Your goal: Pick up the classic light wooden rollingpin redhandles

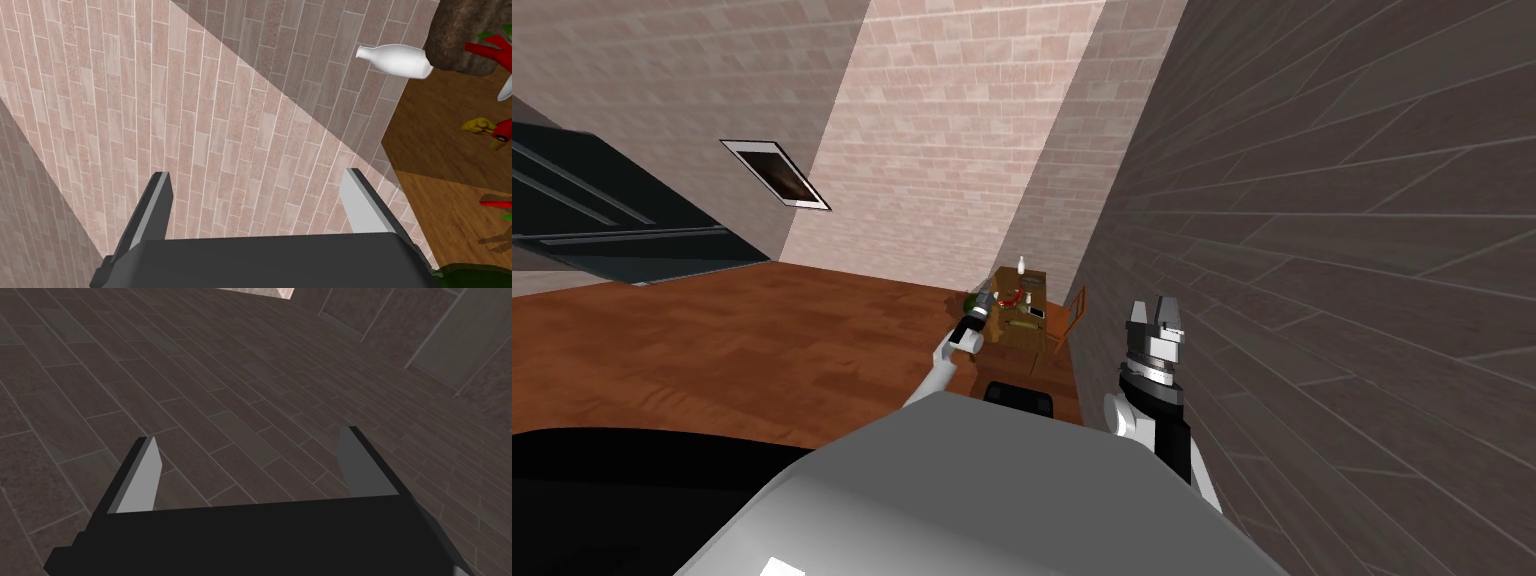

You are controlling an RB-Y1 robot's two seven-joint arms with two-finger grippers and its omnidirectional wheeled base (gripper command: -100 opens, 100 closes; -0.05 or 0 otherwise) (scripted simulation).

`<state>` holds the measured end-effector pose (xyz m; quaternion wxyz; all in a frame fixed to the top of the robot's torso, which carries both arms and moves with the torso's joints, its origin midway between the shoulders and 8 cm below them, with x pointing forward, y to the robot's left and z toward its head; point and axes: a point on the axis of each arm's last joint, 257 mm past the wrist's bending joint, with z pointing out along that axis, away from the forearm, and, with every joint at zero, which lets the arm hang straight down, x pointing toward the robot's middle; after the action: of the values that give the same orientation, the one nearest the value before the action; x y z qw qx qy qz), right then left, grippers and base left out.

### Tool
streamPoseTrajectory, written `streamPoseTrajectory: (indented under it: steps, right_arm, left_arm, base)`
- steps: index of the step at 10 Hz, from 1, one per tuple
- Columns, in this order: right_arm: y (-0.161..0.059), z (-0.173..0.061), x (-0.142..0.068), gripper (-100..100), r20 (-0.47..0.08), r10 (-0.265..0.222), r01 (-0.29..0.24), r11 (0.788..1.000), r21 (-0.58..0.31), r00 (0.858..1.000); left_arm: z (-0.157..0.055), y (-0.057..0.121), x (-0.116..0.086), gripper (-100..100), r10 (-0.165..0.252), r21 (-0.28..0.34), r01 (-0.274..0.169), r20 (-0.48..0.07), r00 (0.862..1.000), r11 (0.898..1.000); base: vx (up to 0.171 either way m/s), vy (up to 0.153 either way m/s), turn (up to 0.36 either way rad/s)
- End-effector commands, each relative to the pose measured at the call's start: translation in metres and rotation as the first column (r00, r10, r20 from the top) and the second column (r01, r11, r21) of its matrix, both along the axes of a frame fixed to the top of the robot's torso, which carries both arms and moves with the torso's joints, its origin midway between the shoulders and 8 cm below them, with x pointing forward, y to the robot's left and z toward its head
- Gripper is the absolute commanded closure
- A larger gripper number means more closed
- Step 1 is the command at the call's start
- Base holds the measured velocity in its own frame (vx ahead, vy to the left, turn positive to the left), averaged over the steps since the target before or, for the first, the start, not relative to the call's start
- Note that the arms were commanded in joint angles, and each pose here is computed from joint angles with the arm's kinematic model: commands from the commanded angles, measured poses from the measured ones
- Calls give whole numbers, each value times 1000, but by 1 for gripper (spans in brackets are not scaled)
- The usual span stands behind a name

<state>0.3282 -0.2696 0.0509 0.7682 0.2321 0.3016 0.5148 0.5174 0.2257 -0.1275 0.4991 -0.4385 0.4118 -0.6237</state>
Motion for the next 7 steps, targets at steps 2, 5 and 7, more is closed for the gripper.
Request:
streamPoseTrajectory:
  steps: [2,5,7]
  right_arm:
    - [0,0,0,0,0,0,0,1000,0,1000]
    - [0,0,0,0,0,0,0,1000,0,1000]
    - [0,0,0,0,0,0,0,1000,0,1000]
  left_arm:
    - [-22,-18,19,-100,-42,-42,39,-71,997,998]
    - [-50,-25,31,-100,-63,-66,54,-144,987,996]
    - [-67,-35,41,-100,-88,-90,72,-197,977,993]
  base:
    - [-25,-1,-65]
    - [-19,-1,-69]
    - [-14,-2,-70]
